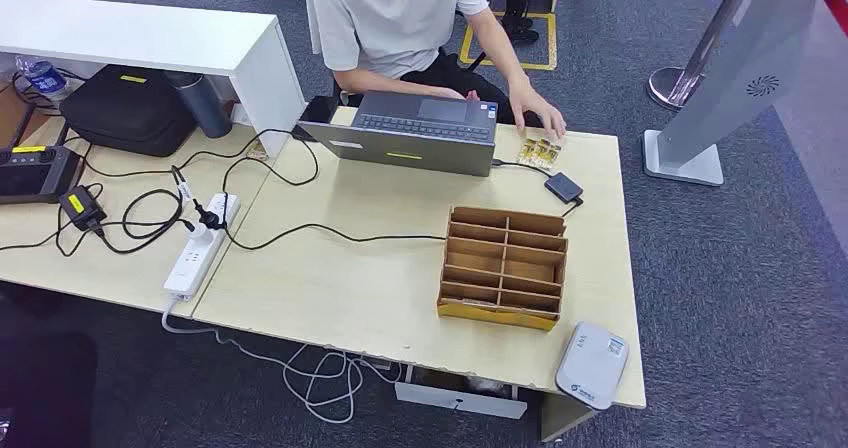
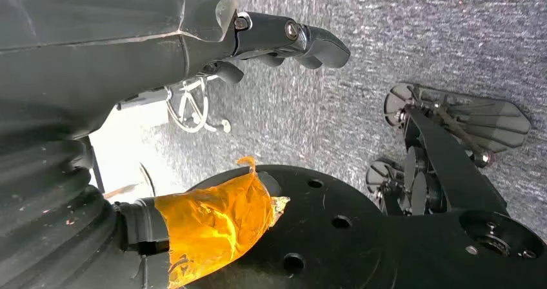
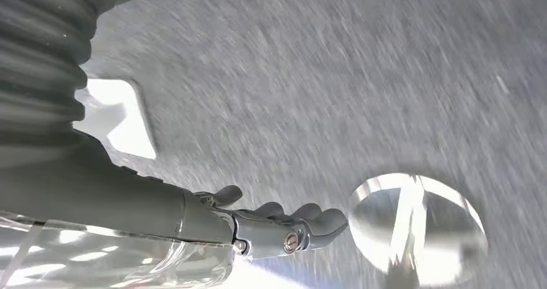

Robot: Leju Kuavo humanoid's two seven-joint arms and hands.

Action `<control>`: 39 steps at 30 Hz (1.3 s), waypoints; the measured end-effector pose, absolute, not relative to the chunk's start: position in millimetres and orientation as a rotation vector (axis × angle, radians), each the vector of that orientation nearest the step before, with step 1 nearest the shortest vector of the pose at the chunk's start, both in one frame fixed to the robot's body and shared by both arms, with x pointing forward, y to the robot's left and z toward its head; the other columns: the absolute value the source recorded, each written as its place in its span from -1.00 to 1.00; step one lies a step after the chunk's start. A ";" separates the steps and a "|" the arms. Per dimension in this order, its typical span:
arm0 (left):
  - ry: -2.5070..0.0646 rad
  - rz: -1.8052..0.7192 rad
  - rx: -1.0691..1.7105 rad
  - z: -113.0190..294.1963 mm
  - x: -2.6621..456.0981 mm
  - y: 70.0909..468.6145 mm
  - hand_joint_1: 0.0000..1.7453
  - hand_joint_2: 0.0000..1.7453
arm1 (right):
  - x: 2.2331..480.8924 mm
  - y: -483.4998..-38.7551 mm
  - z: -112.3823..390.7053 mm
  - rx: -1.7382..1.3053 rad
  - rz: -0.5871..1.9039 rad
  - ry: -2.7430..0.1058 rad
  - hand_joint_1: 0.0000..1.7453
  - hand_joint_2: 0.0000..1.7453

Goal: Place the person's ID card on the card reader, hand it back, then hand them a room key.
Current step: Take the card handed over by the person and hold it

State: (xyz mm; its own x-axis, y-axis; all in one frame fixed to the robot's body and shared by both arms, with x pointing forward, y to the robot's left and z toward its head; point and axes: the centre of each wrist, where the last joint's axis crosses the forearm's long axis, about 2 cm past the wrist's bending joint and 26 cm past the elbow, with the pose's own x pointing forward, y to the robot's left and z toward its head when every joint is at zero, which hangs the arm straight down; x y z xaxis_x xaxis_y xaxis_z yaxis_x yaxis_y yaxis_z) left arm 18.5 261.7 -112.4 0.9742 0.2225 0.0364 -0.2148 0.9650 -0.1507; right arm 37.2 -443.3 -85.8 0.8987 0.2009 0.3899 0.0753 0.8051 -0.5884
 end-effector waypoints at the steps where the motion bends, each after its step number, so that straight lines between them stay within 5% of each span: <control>1: -0.053 0.224 -0.147 -112.4 18.4 261.8 -1.00 1.00 | 37.6 -447.7 -84.2 -0.648 0.064 -0.468 -1.00 1.00; 13: -0.060 0.311 -0.142 -112.7 15.2 263.5 -1.00 1.00 | 66.9 -523.4 -38.0 -0.894 0.043 -0.648 -1.00 1.00; 23: -0.149 0.258 -0.056 -113.4 13.2 272.8 -1.00 1.00 | 187.3 -580.4 90.0 -1.181 0.072 -1.061 -1.00 1.00; 33: -0.215 0.186 -0.058 -113.7 13.2 288.6 -1.00 1.00 | 352.7 -504.7 232.7 -1.293 0.472 -1.479 -1.00 1.00; 39: -0.215 0.179 -0.084 -113.7 12.7 288.3 -1.00 1.00 | 390.1 -452.5 264.1 -1.287 0.611 -1.602 -1.00 1.00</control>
State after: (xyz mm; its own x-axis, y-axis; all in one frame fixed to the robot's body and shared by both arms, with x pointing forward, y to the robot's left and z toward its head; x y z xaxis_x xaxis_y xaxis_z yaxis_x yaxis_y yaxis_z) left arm 12.7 288.3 -113.7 0.9610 0.1857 0.2048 -0.1678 0.9806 -0.1016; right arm 390.1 -452.5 264.1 0.0136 0.9313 0.3641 0.4520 0.3191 -0.8330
